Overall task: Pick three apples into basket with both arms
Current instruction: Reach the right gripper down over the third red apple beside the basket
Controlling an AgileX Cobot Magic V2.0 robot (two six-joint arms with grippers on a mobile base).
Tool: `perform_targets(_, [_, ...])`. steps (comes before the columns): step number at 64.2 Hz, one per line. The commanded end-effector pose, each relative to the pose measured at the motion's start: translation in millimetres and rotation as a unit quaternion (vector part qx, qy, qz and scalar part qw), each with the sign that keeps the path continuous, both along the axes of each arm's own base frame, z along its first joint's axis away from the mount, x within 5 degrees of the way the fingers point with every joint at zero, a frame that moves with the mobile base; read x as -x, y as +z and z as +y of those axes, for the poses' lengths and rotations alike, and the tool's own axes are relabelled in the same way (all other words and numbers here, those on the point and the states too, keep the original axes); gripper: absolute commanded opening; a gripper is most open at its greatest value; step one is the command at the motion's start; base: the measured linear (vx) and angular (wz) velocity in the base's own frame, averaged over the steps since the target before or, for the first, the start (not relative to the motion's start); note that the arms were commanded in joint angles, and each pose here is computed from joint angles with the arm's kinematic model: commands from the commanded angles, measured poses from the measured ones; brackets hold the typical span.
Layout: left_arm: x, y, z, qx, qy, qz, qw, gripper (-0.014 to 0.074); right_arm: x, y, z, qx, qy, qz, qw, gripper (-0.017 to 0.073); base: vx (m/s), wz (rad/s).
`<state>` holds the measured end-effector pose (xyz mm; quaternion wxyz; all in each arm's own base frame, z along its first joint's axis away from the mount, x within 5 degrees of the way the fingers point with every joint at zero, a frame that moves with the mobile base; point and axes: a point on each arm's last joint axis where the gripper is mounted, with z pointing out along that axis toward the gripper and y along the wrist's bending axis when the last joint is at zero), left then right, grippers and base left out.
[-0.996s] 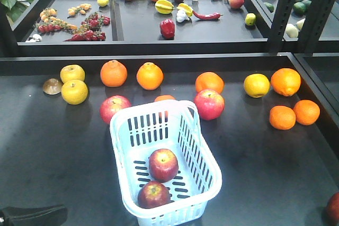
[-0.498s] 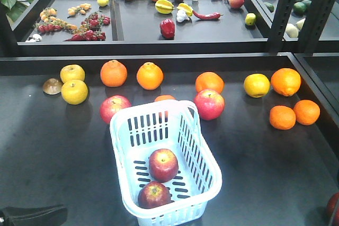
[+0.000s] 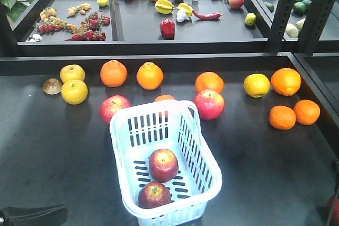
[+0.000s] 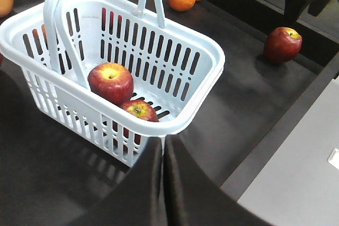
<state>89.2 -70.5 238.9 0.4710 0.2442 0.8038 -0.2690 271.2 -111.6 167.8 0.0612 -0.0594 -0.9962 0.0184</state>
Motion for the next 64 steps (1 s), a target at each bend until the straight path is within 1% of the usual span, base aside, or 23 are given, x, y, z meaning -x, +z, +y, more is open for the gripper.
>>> perform_targets(1, [-3, 10, -1.3, 0.025, 0.009, -0.005, 1.000, -0.0006, -4, 10, -5, 0.018, 0.003, -0.024, 1.000, 0.0662, 0.00, 0.00])
perform_targets(10, [-3, 10, -1.3, 0.025, 0.009, -0.005, 1.000, -0.0006, -7, 5, -6, 0.017, 0.005, -0.026, 0.999, 0.0659, 0.00, 0.00])
perform_targets(18, [-3, 10, -1.3, 0.025, 0.009, -0.005, 1.000, -0.0006, -9, 1, -9, 0.025, 0.016, -0.025, 0.999, 0.0653, 0.00, 0.00])
perform_targets(31, [-3, 10, -1.3, 0.025, 0.009, -0.005, 1.000, -0.0006, -12, -5, -10, 0.026, 0.016, -0.029, 0.999, 0.0647, 0.00, 0.00])
perform_targets(46, [-3, 10, -1.3, 0.025, 0.009, -0.005, 1.000, -0.0006, -15, -16, -11, 0.023, 0.016, -0.023, 0.999, 0.0640, 0.00, 0.00])
perform_targets(64, [-3, 10, -1.3, 0.025, 0.009, -0.005, 1.000, -0.0006, -18, -37, -12, 0.014, 0.016, -0.004, 1.000, 0.0629, 0.00, 0.00])
